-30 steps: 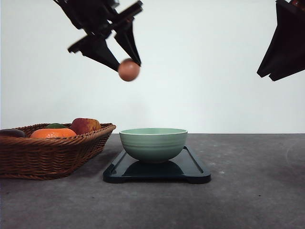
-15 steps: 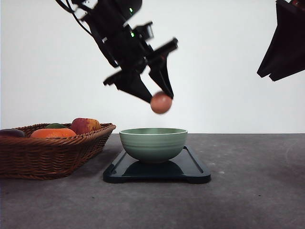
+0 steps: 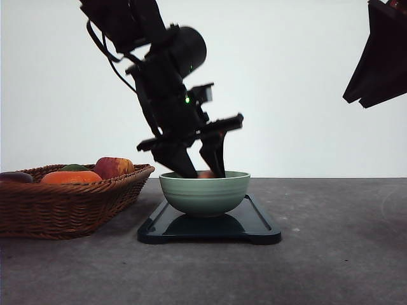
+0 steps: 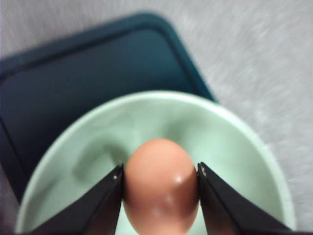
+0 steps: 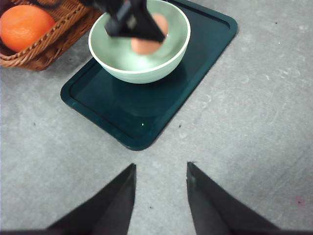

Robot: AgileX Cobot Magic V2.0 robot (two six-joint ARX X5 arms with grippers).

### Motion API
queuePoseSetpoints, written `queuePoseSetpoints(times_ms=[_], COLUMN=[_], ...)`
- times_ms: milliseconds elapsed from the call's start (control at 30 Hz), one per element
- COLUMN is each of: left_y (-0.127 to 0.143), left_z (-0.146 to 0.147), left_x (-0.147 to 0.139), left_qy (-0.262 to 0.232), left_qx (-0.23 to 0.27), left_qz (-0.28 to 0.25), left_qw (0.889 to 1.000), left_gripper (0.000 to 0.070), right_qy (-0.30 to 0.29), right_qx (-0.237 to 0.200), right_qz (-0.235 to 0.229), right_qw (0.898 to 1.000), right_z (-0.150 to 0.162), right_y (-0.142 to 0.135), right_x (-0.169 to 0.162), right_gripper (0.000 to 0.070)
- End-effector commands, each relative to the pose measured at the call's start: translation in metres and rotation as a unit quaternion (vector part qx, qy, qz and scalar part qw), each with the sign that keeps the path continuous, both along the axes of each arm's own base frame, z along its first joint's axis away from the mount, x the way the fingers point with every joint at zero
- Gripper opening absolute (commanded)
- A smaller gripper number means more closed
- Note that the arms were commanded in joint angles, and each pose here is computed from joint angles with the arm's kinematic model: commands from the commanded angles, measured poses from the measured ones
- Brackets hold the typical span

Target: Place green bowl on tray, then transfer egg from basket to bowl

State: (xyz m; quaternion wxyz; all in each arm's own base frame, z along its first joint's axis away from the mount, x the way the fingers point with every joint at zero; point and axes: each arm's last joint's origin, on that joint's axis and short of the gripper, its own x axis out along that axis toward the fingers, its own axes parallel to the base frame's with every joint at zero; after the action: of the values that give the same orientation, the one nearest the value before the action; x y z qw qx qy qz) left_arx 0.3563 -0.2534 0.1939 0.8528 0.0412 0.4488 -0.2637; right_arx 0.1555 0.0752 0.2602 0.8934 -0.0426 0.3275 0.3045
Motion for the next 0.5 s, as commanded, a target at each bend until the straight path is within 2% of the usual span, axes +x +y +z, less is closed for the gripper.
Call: queuePoseSetpoints(times_ms=[0, 467], left_y=[-0.0073, -0.0082], left_z=[-0.0023, -0.008], left_x=[0.0032, 0.004], left_qy=[-0.008, -0.007], left_qx=[0.002, 0.011], left_qz=[-0.006, -0.001], left_qw=[1.0, 1.0], left_gripper=[0.0188, 0.0197], right_qy=[-0.004, -0.004], right_qx=[-0.001, -0.001], right_qz=[0.005, 0.005], right_qw=[1.0, 1.0], right_z=[0.0004, 0.0004], right_y=[0.0016, 0.0016], right_x=[0.0014, 0.0014], right_gripper=[0.0199, 0.0199])
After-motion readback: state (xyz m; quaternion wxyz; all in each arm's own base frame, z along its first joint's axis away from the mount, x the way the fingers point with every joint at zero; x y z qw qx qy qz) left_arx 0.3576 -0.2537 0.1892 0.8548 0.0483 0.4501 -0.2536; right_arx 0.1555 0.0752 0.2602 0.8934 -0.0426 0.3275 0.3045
